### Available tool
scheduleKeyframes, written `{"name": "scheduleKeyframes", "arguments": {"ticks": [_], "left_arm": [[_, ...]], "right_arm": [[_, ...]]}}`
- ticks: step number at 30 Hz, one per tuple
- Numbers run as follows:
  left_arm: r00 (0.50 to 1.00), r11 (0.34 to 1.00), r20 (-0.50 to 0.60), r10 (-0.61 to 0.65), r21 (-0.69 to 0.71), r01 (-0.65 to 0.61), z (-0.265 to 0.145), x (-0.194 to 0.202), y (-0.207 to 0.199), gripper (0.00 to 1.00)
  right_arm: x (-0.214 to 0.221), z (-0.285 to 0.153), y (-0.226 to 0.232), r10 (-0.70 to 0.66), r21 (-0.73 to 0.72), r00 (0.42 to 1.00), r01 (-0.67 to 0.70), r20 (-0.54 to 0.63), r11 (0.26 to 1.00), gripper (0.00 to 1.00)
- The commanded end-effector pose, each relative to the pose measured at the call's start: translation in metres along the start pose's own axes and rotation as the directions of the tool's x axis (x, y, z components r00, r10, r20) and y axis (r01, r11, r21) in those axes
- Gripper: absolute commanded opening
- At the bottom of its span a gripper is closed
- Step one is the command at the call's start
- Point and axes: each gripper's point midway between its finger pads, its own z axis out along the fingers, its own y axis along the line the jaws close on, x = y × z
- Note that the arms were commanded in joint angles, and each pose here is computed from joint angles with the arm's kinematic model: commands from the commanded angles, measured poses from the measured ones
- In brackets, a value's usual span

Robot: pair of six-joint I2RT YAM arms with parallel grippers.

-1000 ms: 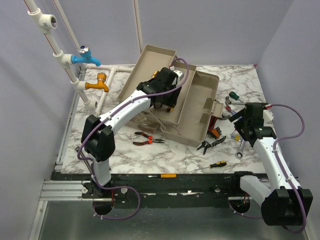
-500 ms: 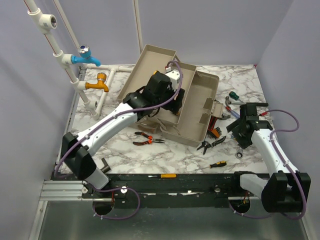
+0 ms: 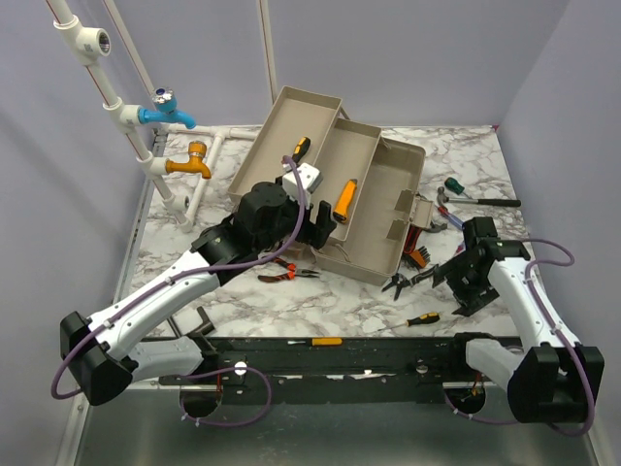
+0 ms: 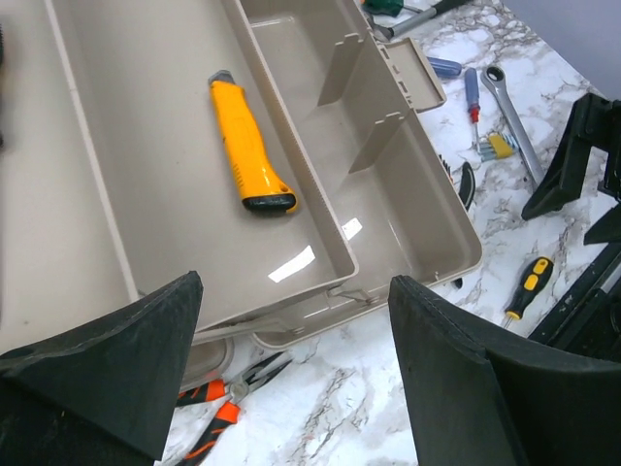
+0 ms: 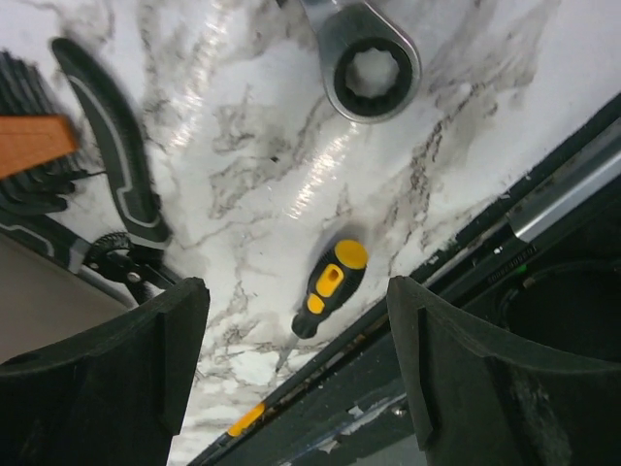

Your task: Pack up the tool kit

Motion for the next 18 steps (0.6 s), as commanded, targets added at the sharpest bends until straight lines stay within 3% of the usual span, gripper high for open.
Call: {"name": "scheduleKeyframes", "arguments": {"ticks": [1, 13, 18], "left_arm": [[0.995, 1.0, 0.101, 0.005, -0.014, -0.003, -0.019, -0.022, 0.002, 0.8], [0.993, 0.999, 0.113, 0.022, -0.037, -0.018, -0.021, -0.015, 0.009, 0.81], [0.98, 0.999, 0.196, 0.04, -0.006, -0.04, -0.029, -0.015, 0.006, 0.82]], "right_arm": [[0.027, 0.005, -0.021, 0.014, 0.101, 0.993, -0.002, -0.117, 0.995, 0.81], [0.075, 0.028, -0.008, -0.019, 0.12, 0.98, 0.043, -0.199, 0.992, 0.75], [0.076, 0.046, -0.009, -0.017, 0.103, 0.983, 0.036, -0.182, 0.994, 0.6]]}}
